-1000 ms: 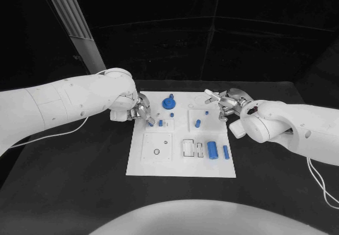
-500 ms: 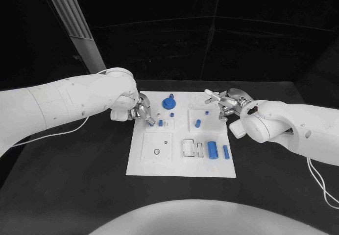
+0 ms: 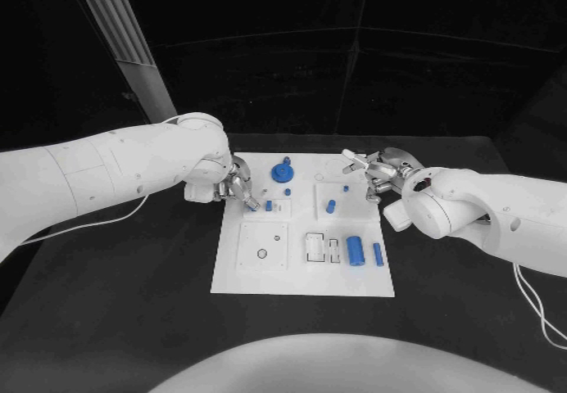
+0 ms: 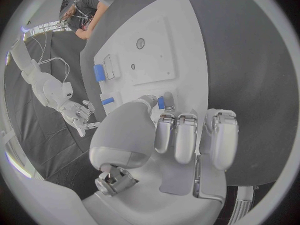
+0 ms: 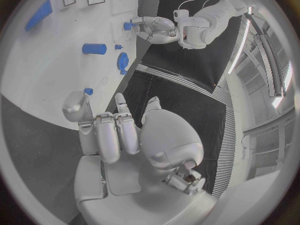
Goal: Assemble the parts on the task board
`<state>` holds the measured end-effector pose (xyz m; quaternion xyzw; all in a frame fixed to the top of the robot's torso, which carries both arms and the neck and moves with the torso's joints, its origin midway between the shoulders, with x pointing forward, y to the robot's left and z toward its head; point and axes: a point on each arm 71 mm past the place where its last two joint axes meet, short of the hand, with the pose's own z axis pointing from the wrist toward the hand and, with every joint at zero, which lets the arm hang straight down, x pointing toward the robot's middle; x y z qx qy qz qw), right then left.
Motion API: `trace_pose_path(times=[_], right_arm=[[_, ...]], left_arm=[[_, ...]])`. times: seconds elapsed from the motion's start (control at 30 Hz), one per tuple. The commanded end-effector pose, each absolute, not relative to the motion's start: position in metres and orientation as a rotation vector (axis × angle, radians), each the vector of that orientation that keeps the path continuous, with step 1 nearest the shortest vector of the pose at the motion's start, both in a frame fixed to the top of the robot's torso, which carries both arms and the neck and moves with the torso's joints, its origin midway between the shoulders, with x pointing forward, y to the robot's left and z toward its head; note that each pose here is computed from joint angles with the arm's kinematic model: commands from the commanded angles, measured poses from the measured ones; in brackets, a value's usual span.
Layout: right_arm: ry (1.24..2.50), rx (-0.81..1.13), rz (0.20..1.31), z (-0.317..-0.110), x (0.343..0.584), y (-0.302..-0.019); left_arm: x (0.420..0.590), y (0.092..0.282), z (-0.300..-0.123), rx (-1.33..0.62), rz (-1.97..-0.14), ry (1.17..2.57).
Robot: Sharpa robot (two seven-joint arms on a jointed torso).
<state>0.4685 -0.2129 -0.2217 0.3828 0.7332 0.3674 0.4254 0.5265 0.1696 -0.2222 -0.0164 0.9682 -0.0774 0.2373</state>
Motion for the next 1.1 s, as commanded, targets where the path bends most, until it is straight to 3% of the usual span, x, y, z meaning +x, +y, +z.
trace_pose_path(times=[0.03, 1.1], right_arm=[[1.836, 0.946, 0.928, -0.2206, 0.4685, -0.2116], [1.838, 0.946, 0.927, -0.2209, 0.4690, -0.2120]], left_arm=[[0.5232, 0.1730, -0.2273, -0.009, -0.143, 2.682], [0.5277, 0.1774, -0.2211, -0.076, -0.276, 2.527]])
